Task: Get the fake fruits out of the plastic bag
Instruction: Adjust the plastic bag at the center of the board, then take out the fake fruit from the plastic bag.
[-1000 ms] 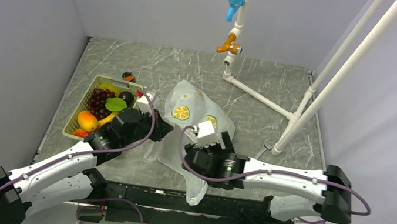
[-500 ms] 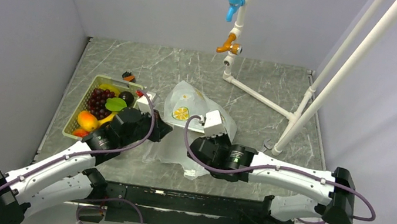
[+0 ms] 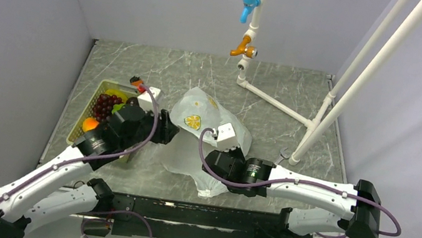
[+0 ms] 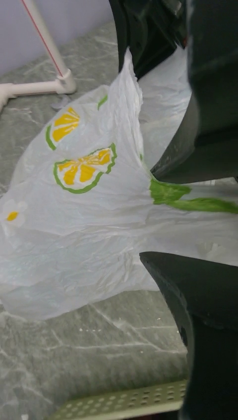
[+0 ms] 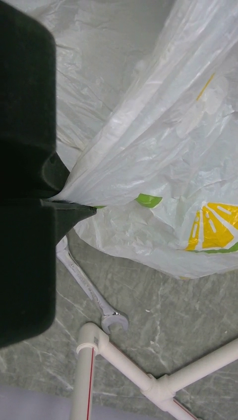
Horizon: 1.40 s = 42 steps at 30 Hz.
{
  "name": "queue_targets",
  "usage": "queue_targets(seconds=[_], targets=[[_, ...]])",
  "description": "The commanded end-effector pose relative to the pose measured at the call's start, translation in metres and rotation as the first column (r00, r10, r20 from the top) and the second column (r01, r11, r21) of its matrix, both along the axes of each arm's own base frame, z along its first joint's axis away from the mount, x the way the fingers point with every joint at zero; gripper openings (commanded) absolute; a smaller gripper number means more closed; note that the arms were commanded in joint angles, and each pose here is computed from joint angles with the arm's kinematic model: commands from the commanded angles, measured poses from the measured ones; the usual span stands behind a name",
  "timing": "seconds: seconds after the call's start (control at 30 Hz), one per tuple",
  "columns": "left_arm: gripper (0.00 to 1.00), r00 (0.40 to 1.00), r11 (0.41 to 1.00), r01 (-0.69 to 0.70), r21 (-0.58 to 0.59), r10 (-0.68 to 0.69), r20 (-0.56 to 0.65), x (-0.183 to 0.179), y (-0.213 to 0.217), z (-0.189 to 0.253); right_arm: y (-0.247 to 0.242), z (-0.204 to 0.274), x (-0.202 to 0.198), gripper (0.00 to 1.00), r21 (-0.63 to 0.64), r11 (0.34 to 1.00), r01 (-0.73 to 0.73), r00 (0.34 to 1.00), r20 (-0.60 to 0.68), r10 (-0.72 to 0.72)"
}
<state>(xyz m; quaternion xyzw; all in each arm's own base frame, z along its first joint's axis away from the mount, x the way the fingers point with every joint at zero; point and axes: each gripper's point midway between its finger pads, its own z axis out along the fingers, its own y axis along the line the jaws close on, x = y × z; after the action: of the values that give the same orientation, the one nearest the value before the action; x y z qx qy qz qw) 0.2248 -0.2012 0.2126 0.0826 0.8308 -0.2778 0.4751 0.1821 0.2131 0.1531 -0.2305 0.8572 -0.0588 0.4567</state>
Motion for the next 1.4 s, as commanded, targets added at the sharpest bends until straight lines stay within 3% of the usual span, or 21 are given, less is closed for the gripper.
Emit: queue_targets(seconds=[0.0, 0.07, 0.13, 0.27, 0.43, 0.6, 0.7, 0.87, 1.0, 1.1, 1.37], targets=[[0.65, 0.998, 0.998, -0.037, 0.047, 0.035, 0.048, -0.012, 0.028, 0.025, 0.016, 0.018, 0.002, 0.00, 0.088, 0.996, -0.031, 0.999, 0.012, 0.030], [0.75, 0.998, 0.999, 0.028, -0.017, -0.027, 0.063, -0.027, 0.023, 0.038, 0.025, 0.023, 0.004, 0.00, 0.107, 0.994, -0.037, 0.999, 0.010, 0.036], [0.78, 0.992, 0.989, 0.109, -0.104, -0.100, 0.082, -0.048, 0.017, 0.054, 0.032, 0.028, 0.006, 0.00, 0.119, 0.992, -0.038, 0.999, 0.016, 0.037], [0.75, 0.946, 0.894, 0.322, -0.313, -0.288, 0.149, -0.095, -0.003, 0.081, 0.042, 0.035, 0.009, 0.00, 0.143, 0.988, -0.053, 0.999, 0.016, 0.051], [0.67, 0.903, 0.762, 0.420, -0.493, -0.405, 0.144, -0.118, -0.027, 0.070, 0.051, 0.035, 0.011, 0.00, 0.253, 0.964, -0.078, 0.996, -0.027, 0.088], [0.65, 0.925, 0.827, 0.375, -0.419, -0.364, 0.110, -0.115, -0.052, 0.049, 0.050, 0.036, 0.015, 0.00, 0.311, 0.947, -0.082, 0.993, -0.050, 0.103], [0.54, 0.976, 0.927, 0.220, -0.303, -0.208, 0.071, -0.090, -0.056, 0.032, 0.047, 0.039, 0.014, 0.00, 0.322, 0.942, -0.089, 0.993, -0.049, 0.110], [0.49, 0.996, 0.980, 0.066, -0.186, -0.054, 0.072, -0.055, -0.066, -0.009, 0.045, 0.038, 0.008, 0.00, 0.356, 0.929, -0.099, 0.991, -0.053, 0.126], [0.45, 0.995, 0.992, -0.027, -0.125, 0.039, 0.090, -0.032, -0.073, -0.033, 0.044, 0.033, 0.003, 0.00, 0.376, 0.922, -0.094, 0.989, -0.072, 0.130], [0.47, 0.991, 0.990, 0.001, -0.141, 0.017, 0.130, -0.022, -0.091, -0.032, 0.044, 0.028, -0.001, 0.00, 0.395, 0.914, -0.095, 0.986, -0.088, 0.141], [0.49, 0.997, 0.988, -0.024, -0.151, 0.034, 0.063, 0.006, -0.114, -0.055, 0.046, 0.021, -0.007, 0.00, 0.421, 0.901, -0.106, 0.981, -0.105, 0.165]])
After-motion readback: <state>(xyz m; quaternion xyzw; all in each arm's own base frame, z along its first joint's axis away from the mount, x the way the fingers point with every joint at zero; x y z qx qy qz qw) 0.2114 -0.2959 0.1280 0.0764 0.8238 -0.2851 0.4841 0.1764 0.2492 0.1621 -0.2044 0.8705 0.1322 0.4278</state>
